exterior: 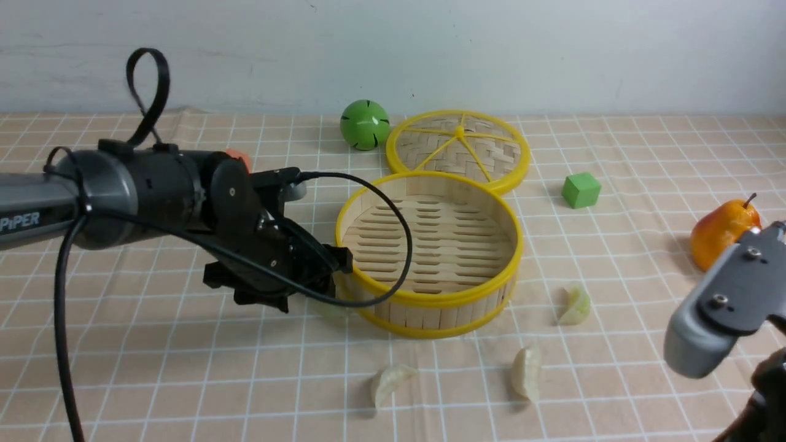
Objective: Put the dumplings into the steamer on the table with the brown tablecloth.
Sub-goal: 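Reach for and grasp a dumpling on the table with the left gripper, then place the dumpling into the bamboo steamer basket with the left gripper, then reach for and grasp a dumpling on the table with the left gripper, then place the dumpling into the bamboo steamer basket with the left gripper, then reach for and grasp a dumpling lying on the table beside the steamer, then place the dumpling in the bamboo steamer basket with the right gripper, then reach for and grasp a dumpling lying on the table beside the steamer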
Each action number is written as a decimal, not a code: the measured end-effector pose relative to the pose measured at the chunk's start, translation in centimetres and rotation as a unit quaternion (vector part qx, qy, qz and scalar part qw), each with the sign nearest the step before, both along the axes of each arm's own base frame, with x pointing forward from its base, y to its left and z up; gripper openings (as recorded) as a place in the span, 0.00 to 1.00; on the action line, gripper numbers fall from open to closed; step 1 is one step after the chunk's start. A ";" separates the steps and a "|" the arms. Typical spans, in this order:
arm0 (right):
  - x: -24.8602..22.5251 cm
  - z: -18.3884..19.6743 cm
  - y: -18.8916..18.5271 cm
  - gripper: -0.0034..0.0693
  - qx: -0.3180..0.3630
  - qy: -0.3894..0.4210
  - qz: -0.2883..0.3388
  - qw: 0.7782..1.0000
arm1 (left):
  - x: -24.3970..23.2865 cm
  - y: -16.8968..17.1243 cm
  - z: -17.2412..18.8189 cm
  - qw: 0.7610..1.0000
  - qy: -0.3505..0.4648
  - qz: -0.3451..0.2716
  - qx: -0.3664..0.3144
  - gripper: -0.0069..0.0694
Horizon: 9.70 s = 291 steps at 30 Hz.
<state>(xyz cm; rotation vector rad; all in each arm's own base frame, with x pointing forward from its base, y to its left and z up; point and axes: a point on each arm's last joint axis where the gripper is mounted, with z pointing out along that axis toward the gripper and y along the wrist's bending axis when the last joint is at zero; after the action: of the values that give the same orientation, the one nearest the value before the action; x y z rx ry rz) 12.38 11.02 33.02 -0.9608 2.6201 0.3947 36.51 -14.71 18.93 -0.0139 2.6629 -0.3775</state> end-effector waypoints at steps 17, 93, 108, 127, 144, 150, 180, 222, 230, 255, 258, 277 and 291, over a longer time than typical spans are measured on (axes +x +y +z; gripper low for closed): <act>-0.5 0.5 -1.3 0.07 -0.019 -0.020 -0.044 0.999 | 1.6 -0.5 -2.7 0.999 -0.023 0.024 -0.018 0.46; -4.9 4.7 -5.3 0.15 0.091 -0.185 -0.081 0.975 | -7.3 -7.7 16.8 0.966 -0.004 -0.236 0.102 0.72; -4.8 4.8 -5.2 0.17 0.095 -0.194 -0.078 0.973 | -8.3 -11.2 4.3 0.929 0.107 -0.306 0.179 0.72; -4.4 0.2 -5.0 0.18 0.042 -0.137 -0.074 0.987 | -5.8 -12.7 -2.4 0.912 0.083 -0.326 0.234 0.36; -4.2 0.4 -4.8 0.19 0.057 -0.153 -0.075 0.984 | -3.3 -14.1 9.9 0.936 -0.015 -0.288 0.201 0.34; -4.1 0.6 -4.7 0.19 0.064 -0.161 -0.076 0.982 | 1.2 -13.8 8.7 0.964 -0.028 -0.205 0.167 0.34; -2.4 0.6 -3.9 0.21 0.057 -0.128 -0.136 0.981 | 6.3 -10.2 8.8 0.981 -0.071 -0.119 0.134 0.62; 18.0 -17.0 6.6 0.76 -0.042 -0.007 -0.248 0.968 | -23.4 7.2 24.1 0.974 -0.185 -0.122 0.037 0.07; 18.0 -17.0 6.6 0.44 -0.057 0.001 -0.238 0.970 | -24.7 8.0 23.7 0.974 -0.188 -0.121 0.036 0.07; 28.5 -11.5 14.0 0.44 -0.003 -0.030 -0.152 0.988 | -25.6 8.7 24.0 0.973 -0.193 -0.118 0.042 0.07; 29.5 -13.3 14.7 0.44 -0.002 -0.017 -0.154 0.988 | -25.6 8.8 23.9 0.973 -0.192 -0.116 0.049 0.07; 26.4 -1.3 12.7 0.77 -0.017 -0.041 -0.119 0.992 | -25.7 9.1 24.0 0.973 -0.195 -0.113 0.057 0.08; 21.3 -2.2 4.0 0.77 -0.122 -0.001 -0.174 0.977 | -25.8 9.1 24.0 0.973 -0.193 -0.113 0.057 0.09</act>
<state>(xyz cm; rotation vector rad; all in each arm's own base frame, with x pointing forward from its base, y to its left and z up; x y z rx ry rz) 33.67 14.98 30.80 -0.5458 2.8060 -0.0151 10.73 -5.56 42.89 0.3644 2.2981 -0.2641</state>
